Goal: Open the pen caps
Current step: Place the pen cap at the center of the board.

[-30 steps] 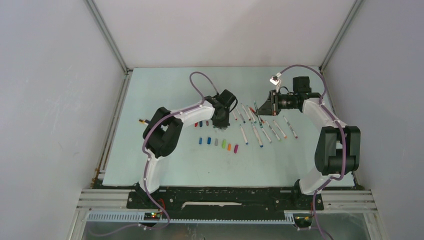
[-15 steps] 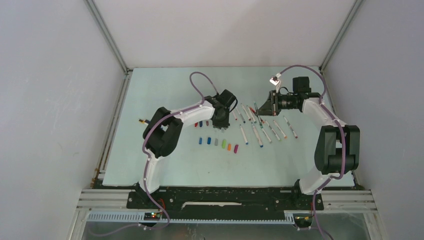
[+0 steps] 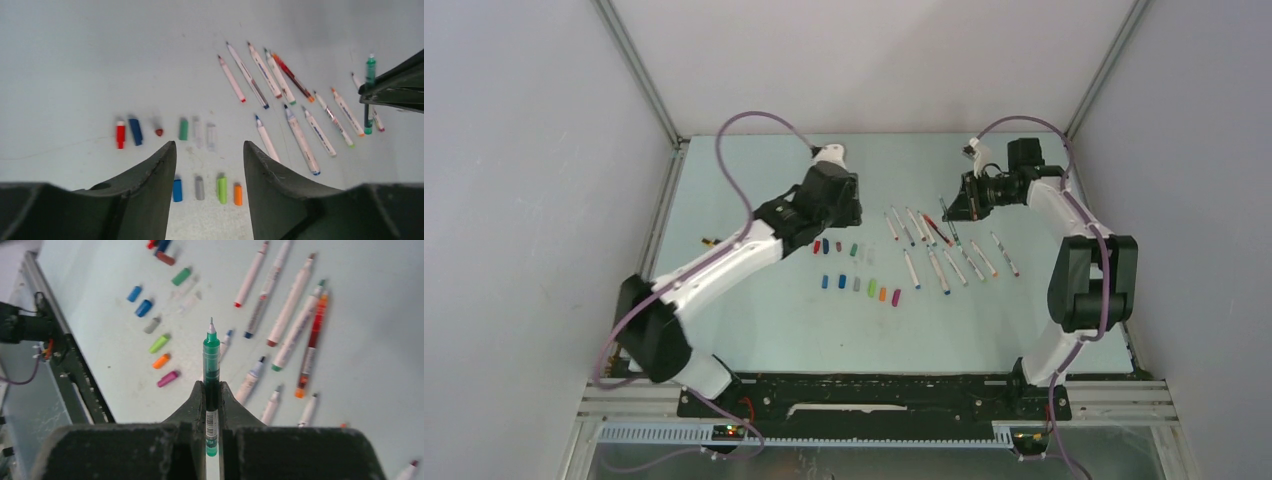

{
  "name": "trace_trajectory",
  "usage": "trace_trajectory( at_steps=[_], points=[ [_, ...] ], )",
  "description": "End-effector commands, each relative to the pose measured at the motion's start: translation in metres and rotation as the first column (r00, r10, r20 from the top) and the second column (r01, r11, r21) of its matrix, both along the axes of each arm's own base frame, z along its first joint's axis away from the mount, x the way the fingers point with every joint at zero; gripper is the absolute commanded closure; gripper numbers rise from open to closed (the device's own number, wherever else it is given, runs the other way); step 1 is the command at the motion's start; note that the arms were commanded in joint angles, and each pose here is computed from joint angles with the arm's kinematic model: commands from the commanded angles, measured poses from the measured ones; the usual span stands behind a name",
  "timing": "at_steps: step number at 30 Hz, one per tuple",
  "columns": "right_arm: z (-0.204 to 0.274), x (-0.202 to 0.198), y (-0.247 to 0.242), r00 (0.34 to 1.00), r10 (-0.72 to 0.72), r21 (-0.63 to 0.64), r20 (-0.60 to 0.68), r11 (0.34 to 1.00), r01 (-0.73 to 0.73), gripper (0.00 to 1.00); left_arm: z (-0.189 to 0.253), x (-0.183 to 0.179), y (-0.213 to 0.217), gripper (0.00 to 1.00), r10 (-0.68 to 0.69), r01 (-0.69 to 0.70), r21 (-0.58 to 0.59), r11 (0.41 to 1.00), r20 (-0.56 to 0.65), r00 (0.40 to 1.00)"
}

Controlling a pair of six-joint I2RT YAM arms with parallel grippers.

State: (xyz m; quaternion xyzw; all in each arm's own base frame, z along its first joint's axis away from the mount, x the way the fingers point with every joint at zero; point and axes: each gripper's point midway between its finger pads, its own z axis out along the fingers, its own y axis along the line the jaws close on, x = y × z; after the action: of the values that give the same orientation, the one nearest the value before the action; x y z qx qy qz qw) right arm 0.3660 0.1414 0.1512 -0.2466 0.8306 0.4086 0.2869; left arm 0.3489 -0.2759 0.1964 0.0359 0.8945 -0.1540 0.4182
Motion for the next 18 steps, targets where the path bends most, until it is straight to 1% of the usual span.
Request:
trace_trajectory(
  at_steps=[1, 3, 4, 5, 9, 11, 14, 18],
  points=[
    [-0.025, 0.026, -0.027, 0.999, -0.032, -0.200, 0.008, 0.979, 0.033, 0.98, 0.032, 0.002, 0.050, 0.41, 0.115, -0.123, 0.035, 0.992, 0.193, 0.975],
    [-0.035, 0.035, -0.034, 0.999, -0.036, -0.248, -0.010, 0.968, 0.032, 0.97, 0.041, -0.002, 0.070, 0.31, 0.150, -0.157, 0.012, 0.988, 0.235, 0.960],
    [-0.038, 0.041, -0.037, 0.999, -0.039, -0.268, -0.012, 0.963, 0.034, 0.97, 0.040, -0.004, 0.078, 0.22, 0.163, -0.167, -0.004, 0.986, 0.236, 0.958],
    [-0.042, 0.047, -0.039, 0.999, -0.041, -0.286, -0.015, 0.957, 0.035, 0.97, 0.037, -0.005, 0.085, 0.17, 0.172, -0.171, -0.026, 0.985, 0.230, 0.958],
    [-0.057, 0.065, -0.044, 0.998, -0.047, -0.338, -0.034, 0.940, 0.033, 0.96, 0.017, -0.010, 0.111, 0.15, 0.219, -0.192, -0.171, 0.966, 0.157, 0.963],
    [-0.062, 0.073, -0.043, 0.998, -0.046, -0.358, -0.038, 0.933, 0.029, 0.95, 0.011, -0.013, 0.125, 0.15, 0.254, -0.220, -0.218, 0.951, 0.146, 0.956],
    [-0.071, 0.082, -0.040, 0.998, -0.044, -0.382, -0.050, 0.924, 0.021, 0.93, 0.007, -0.018, 0.142, 0.15, 0.298, -0.259, -0.235, 0.937, 0.153, 0.942],
    [-0.086, 0.091, -0.033, 0.996, -0.036, -0.396, -0.082, 0.918, 0.001, 0.91, 0.001, -0.022, 0.160, 0.15, 0.337, -0.302, -0.215, 0.929, 0.148, 0.930]
  ],
)
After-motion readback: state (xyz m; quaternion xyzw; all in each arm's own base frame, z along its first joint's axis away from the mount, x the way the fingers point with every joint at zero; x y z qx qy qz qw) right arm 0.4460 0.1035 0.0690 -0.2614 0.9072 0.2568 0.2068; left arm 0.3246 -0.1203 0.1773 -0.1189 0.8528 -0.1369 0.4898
